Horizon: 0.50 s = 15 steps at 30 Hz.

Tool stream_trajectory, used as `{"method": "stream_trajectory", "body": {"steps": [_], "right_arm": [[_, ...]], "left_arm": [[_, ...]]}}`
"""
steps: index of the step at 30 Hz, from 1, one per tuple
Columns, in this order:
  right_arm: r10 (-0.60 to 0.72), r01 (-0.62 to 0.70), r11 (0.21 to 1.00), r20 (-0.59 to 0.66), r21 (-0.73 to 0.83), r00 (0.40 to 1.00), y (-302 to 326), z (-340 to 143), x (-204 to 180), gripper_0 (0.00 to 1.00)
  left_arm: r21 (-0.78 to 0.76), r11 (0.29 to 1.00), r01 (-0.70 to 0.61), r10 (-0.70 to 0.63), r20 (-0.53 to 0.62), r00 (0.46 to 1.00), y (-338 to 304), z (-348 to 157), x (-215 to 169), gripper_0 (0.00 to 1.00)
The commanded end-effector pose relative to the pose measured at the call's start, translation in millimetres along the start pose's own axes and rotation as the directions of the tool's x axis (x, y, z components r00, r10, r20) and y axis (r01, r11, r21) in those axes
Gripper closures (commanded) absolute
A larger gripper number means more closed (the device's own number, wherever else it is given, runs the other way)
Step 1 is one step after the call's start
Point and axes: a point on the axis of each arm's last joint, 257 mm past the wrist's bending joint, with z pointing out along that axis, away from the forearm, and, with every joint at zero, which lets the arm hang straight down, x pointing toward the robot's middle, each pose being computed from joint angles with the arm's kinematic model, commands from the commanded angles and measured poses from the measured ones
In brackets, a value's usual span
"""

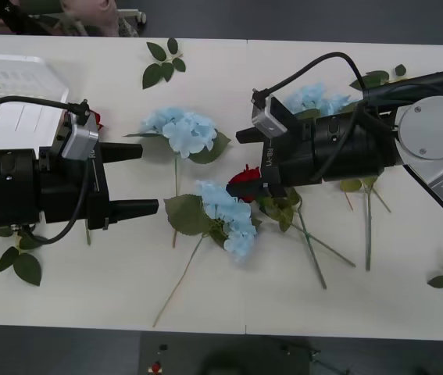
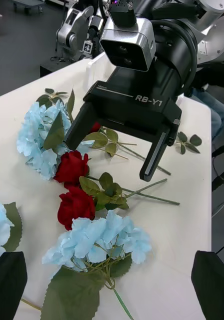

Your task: Put the red flowers into the right box and the blue flowers into the left box

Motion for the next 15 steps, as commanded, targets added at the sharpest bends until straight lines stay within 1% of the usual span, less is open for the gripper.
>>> {"method": "stream_trajectory", "body": {"steps": [1, 15], "right_arm": [[-0.086, 0.086, 0.996, -0.005, 0.031, 0.996, -14.3, -14.1, -15.6, 0.00], [-0.086, 0.086, 0.996, -0.005, 0.031, 0.996, -14.3, -14.1, -15.6, 0.00]], "left_arm": [[0.014, 0.999, -0.029, 0.029, -0.015, 0.999, -3.3, -1.6, -0.7, 0.00], [0.014, 0.999, -0.029, 0.029, -0.015, 0.999, -3.3, -1.6, -0.7, 0.00]]}}
